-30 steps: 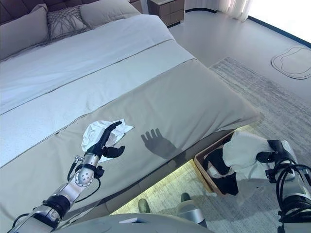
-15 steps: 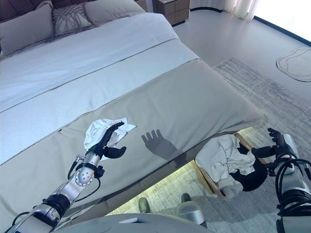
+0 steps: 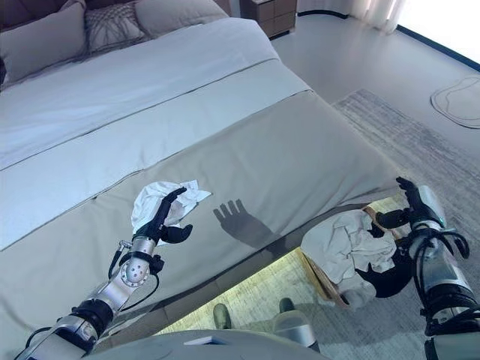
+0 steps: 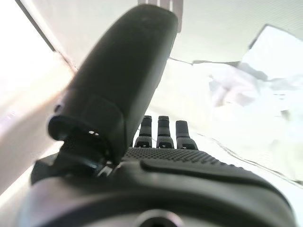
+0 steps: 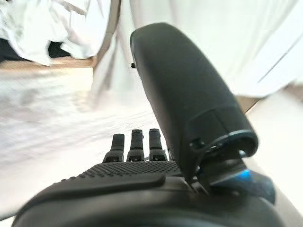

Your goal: Pick up the clothes from the bed and place them into the basket

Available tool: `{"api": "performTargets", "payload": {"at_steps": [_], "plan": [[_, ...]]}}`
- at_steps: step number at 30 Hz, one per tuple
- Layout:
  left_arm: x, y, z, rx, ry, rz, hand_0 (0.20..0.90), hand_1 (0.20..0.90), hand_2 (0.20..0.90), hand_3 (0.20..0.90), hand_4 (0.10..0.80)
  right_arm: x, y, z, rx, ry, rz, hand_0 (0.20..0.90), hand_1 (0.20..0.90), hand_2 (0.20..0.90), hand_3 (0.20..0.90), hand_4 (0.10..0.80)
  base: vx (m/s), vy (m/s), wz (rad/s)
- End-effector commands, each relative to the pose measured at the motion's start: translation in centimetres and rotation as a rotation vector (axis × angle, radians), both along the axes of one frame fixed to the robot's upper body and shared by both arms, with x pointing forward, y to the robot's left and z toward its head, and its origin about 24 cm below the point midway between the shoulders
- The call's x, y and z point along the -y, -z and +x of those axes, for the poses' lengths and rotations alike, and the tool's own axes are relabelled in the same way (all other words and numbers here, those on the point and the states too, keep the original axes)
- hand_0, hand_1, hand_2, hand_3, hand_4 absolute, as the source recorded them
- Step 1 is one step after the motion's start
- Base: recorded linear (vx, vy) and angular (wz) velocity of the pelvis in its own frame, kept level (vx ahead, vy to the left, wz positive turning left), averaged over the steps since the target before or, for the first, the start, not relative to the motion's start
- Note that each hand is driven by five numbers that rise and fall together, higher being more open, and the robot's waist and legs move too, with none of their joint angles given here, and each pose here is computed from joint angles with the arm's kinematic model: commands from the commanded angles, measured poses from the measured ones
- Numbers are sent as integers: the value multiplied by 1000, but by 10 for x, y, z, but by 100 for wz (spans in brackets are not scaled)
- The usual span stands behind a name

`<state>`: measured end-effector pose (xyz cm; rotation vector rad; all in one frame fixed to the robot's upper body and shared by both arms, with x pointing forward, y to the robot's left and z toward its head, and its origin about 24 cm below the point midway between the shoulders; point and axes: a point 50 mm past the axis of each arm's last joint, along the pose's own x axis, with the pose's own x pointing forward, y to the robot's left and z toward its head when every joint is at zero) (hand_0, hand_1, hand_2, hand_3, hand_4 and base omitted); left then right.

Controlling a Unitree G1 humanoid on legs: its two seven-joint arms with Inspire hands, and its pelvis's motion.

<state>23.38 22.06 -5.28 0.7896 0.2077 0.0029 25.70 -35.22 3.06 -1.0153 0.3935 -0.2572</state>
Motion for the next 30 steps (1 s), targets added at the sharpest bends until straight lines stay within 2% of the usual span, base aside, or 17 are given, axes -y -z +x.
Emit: {"api": "performTargets", "payload": {"at_steps": [1,7,15,25,30], "plan": [[-13,-29,27,170,-49,76,900,900,900,900,800,-27,-74,56,301,-124,-112,900,900,900,900,800,3,36,20],[-17,-29,24,185,-71,98,900,900,900,900,800,-67,-97,85,367,-242,-180,900,900,900,900,800,-20,59,27],[-21,-37,24,244,-122,80,900,900,900,900,800,-100,-123,111,387,-338,-264,900,900,900,900,800,-16,66,28],[-13,-55,30,339,-49,47,900,900,900,900,800,-125,-177,139,464,-316,-321,900,900,900,900,800,-25,37,31],[-10,-70,38,405,-15,34,900,900,900,900,800,-134,-211,148,503,-298,-414,900,900,900,900,800,-36,4,24]]}}
